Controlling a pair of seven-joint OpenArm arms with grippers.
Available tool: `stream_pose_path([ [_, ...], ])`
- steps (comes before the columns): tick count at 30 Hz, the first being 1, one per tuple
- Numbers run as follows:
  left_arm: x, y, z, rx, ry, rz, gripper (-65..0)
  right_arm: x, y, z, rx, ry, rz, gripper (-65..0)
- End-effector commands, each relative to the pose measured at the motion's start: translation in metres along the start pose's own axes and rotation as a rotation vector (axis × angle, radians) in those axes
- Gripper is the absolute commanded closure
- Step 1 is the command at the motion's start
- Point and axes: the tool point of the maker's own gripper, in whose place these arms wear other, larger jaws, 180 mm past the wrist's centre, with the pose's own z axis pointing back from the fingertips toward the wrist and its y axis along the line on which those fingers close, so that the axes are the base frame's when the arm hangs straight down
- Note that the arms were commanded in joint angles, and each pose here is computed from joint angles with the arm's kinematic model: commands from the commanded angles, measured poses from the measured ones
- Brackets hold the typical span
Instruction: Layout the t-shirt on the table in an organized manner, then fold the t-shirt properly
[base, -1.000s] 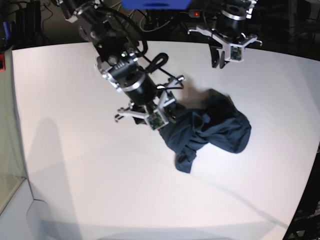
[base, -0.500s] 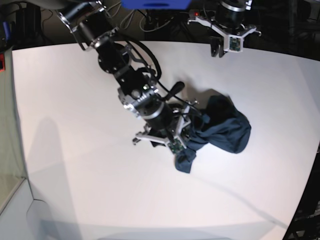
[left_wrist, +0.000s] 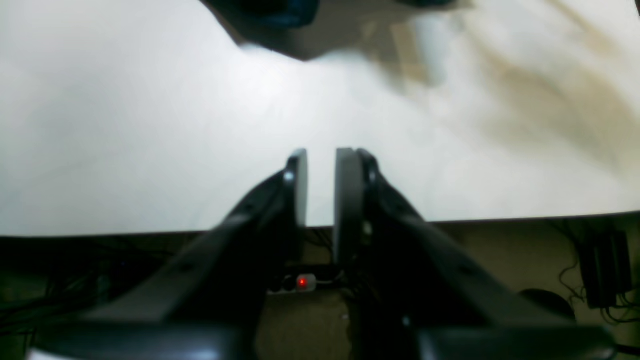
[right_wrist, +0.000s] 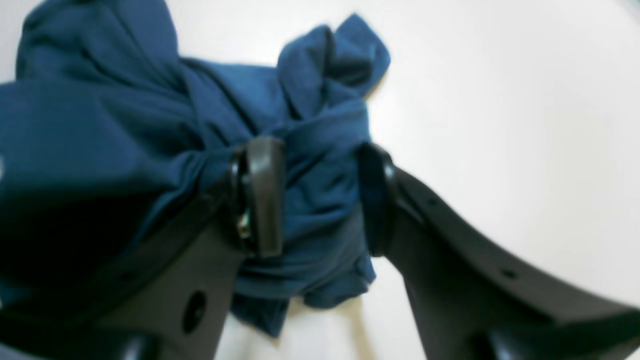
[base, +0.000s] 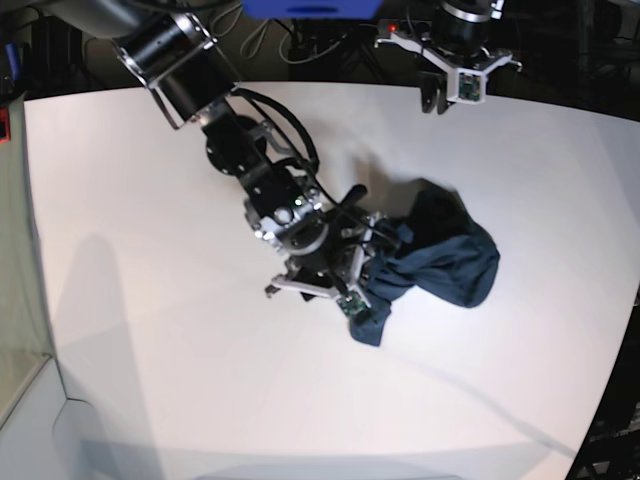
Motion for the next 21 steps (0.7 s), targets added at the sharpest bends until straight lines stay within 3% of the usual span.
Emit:
stream_pose_path([
  [1, 0.008, 0.000, 0.003, 0.004, -0.031, 0.005, -10.1, 0.022, 0.002, 0.000, 0.022, -0.056, 0.026, -24.5],
  [4, 0.010, 0.000, 0.002, 0.004, -0.036, 0.004, -10.1, 0.012, 0.017, -0.003, 0.110, -0.027, 0.089, -16.3],
  [7, 0.010, 0.000, 0.002, 0.004, -0.036, 0.004, -10.1, 0.006, 0.018, -0.007, 0.126, -0.006, 0.103, -1.4],
  [8, 0.010, 0.000, 0.002, 0.004, -0.036, 0.004, -10.1, 0.006, 0.018, -0.006, 0.125, -0.007, 0.102, 0.0],
  [16, 0.016, -0.001, -0.001, 0.001, -0.054, 0.007, -10.1, 0.057, 0.018, 0.030, 0.112, -0.175, 0.116, 0.0],
  [21, 0.029, -0.001, -0.007, -0.001, -0.092, 0.006, -10.3, 0.074, 0.024, 0.057, 0.112, -0.216, 0.118, 0.0],
])
